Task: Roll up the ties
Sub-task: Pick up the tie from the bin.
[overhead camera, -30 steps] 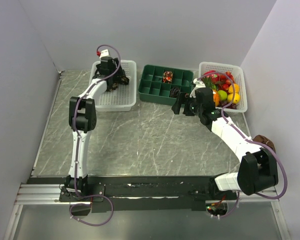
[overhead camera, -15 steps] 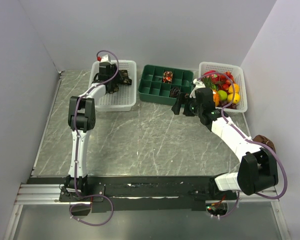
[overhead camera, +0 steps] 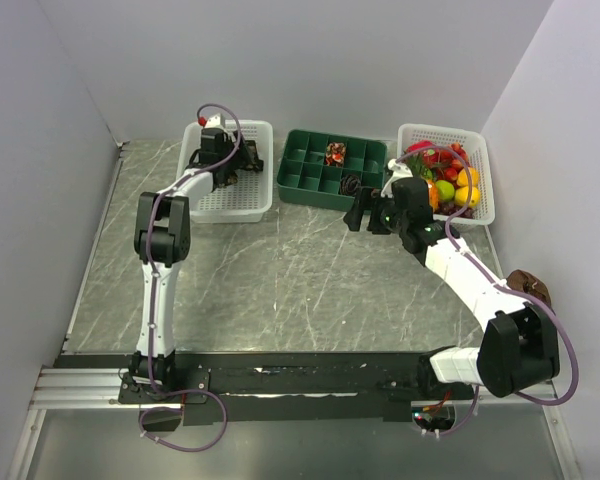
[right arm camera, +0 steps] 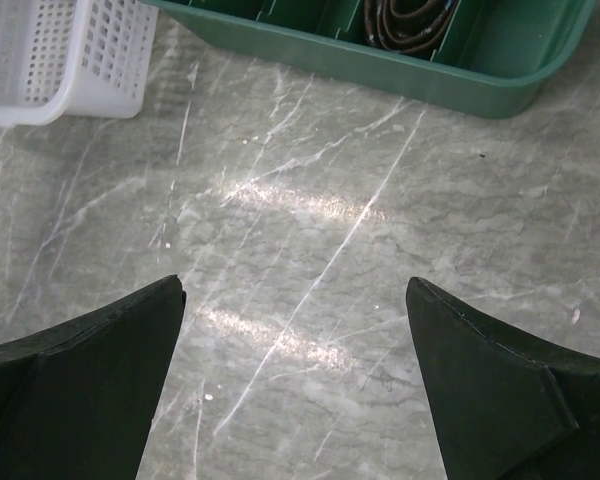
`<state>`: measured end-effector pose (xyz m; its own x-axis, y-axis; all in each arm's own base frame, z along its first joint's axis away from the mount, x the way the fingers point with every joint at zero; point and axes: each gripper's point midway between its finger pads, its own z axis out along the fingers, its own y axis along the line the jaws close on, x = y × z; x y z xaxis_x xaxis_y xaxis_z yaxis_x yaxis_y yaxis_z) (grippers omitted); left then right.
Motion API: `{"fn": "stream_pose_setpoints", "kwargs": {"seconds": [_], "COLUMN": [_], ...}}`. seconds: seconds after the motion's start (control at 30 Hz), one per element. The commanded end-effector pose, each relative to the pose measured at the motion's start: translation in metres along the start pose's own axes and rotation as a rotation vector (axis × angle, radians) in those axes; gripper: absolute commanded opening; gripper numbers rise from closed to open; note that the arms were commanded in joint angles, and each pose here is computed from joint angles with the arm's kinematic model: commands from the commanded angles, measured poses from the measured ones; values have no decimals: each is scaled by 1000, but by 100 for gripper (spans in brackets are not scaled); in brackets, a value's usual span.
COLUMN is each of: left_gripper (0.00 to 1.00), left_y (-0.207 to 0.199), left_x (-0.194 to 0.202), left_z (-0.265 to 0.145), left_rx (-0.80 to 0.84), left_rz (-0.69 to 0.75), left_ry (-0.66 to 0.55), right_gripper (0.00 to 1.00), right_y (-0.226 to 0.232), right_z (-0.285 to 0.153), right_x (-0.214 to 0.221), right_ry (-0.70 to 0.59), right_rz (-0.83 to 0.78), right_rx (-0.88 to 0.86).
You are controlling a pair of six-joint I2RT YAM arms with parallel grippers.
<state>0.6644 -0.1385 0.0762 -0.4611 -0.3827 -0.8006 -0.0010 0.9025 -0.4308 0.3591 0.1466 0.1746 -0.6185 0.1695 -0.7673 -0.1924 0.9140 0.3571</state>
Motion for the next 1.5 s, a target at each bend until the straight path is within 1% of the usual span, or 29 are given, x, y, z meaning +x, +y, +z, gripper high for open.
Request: {"fn": "stream_pose_setpoints", "kwargs": {"seconds": [0.0, 0.07, 0.1, 0.13, 0.2, 0.23, 0.27, 0.43, 0.47, 0.53, 0.6, 0.63, 0.7, 0.73, 0.77, 0.83, 0.87, 0.93, 1.0, 1.03, 1.07, 1.13, 1.17, 1.2, 1.27, 1.3, 1.37, 1.43, 1.47], "left_gripper": [79, 75, 69, 53, 33, 10, 1, 1, 1, 1, 1, 1, 1, 1, 1, 1, 1, 1, 1, 1, 1, 1, 1, 1, 1, 1, 1, 1, 1], "left_y": [-33, -33, -33, -34, -40, -42, -42, -57, -66, -75, -100, -109, -143, -155, -181, -212, -242, -276, -326, -340, -370, -400, -424, -436, -461, -465, -470, -458, -458], "left_x": [-47, -45, -44, -43, -45, -44, -44, -62, -77, -92, -128, -136, -172, -179, -193, -206, -210, -214, -210, -207, -207, -208, -201, -216, -216, -237, -246, -267, -264], "left_z": [-29, -31, -31, -32, -34, -34, -36, -53, -65, -79, -107, -117, -156, -170, -198, -230, -260, -291, -337, -350, -380, -416, -441, -471, -501, -540, -573, -614, -614], "left_rx": [69, 76, 78, 79, 100, 108, 108, 142, 159, 174, 222, 244, 313, 335, 389, 449, 516, 602, 735, 777, 875, 989, 1072, 1125, 1218, 1300, 1371, 1410, 1405], "left_rz": [-7, -16, -20, -24, -24, -24, -24, -24, -22, -24, -9, 5, 34, 53, 73, 97, 107, 104, 96, 89, 73, 18, 5, -27, -62, -109, -165, -246, -267], "left_ry": [-77, -78, -75, -66, -53, -44, -33, -55, -80, -98, -153, -153, -221, -237, -274, -320, -348, -380, -394, -388, -423, -434, -441, -482, -483, -536, -569, -648, -643], "right_gripper": [99, 99, 99, 99, 99, 99, 99, 99, 99, 99, 99, 99, 99, 99, 99, 99, 99, 99, 99, 99, 99, 99, 99, 99, 99, 99, 99, 99, 99], "right_y": [5, 5, 6, 6, 6, 6, 6, 8, 9, 10, 10, 12, 15, 18, 19, 25, 25, 26, 23, 21, 20, 21, 20, 19, 18, 20, 18, 14, 14], "right_z": [-8, -8, -8, -8, -8, -8, -7, -8, -9, -12, -15, -18, -23, -29, -32, -43, -48, -61, -75, -89, -97, -125, -135, -145, -171, -181, -199, -214, -219], "right_x": [-10, -9, -10, -9, -9, -9, -9, -12, -13, -17, -21, -25, -31, -36, -38, -46, -48, -54, -60, -68, -73, -86, -92, -97, -105, -109, -111, -111, -111], "right_ry": [-43, -42, -44, -41, -39, -38, -38, -39, -43, -51, -60, -70, -85, -103, -113, -146, -158, -193, -220, -266, -289, -364, -400, -433, -508, -535, -579, -620, -637], "right_rz": [-13, -11, -11, -11, -11, -10, -10, -8, -7, -9, -5, -5, -1, -3, -3, -2, -1, 1, 6, 9, 12, 19, 26, 28, 35, 36, 43, 53, 61], "right_rx": [-25, -30, -34, -34, -34, -33, -33, -39, -38, -37, -30, -34, -37, -45, -50, -68, -66, -55, -31, -4, 8, 22, 37, 45, 60, 58, 67, 82, 82]}}
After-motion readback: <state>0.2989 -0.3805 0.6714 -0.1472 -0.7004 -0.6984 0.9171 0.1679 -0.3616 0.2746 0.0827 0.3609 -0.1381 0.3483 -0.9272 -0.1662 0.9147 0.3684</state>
